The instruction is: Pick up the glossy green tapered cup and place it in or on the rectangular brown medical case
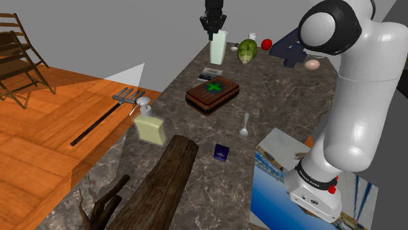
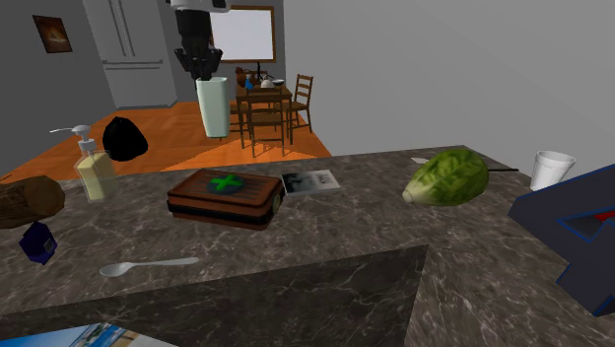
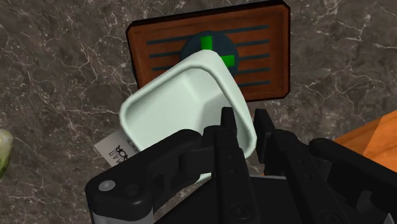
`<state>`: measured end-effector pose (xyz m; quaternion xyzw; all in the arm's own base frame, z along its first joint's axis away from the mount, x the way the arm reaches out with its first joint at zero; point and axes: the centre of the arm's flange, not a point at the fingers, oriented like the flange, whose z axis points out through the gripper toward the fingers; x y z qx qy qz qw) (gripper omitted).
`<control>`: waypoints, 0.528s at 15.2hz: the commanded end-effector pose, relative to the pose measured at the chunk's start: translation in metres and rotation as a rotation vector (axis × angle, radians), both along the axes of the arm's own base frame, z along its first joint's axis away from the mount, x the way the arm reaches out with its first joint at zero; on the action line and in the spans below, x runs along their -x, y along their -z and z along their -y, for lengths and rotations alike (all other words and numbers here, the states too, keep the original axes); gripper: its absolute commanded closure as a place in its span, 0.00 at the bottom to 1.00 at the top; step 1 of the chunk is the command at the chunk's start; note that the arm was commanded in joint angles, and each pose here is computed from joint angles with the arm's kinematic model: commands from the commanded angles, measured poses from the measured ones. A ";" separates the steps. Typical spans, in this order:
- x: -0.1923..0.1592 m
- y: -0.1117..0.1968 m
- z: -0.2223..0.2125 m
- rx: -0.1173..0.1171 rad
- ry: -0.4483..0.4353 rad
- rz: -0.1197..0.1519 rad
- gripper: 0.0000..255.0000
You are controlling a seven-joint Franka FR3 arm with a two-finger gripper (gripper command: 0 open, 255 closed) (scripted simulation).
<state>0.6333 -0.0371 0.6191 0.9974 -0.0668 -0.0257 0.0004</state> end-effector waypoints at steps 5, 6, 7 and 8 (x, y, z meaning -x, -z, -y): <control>0.000 0.028 -0.004 0.000 0.001 0.000 1.00; 0.000 0.033 -0.004 0.000 0.001 0.000 1.00; 0.000 0.038 -0.004 0.000 0.001 0.000 1.00; 0.000 0.043 -0.004 0.000 0.001 0.000 1.00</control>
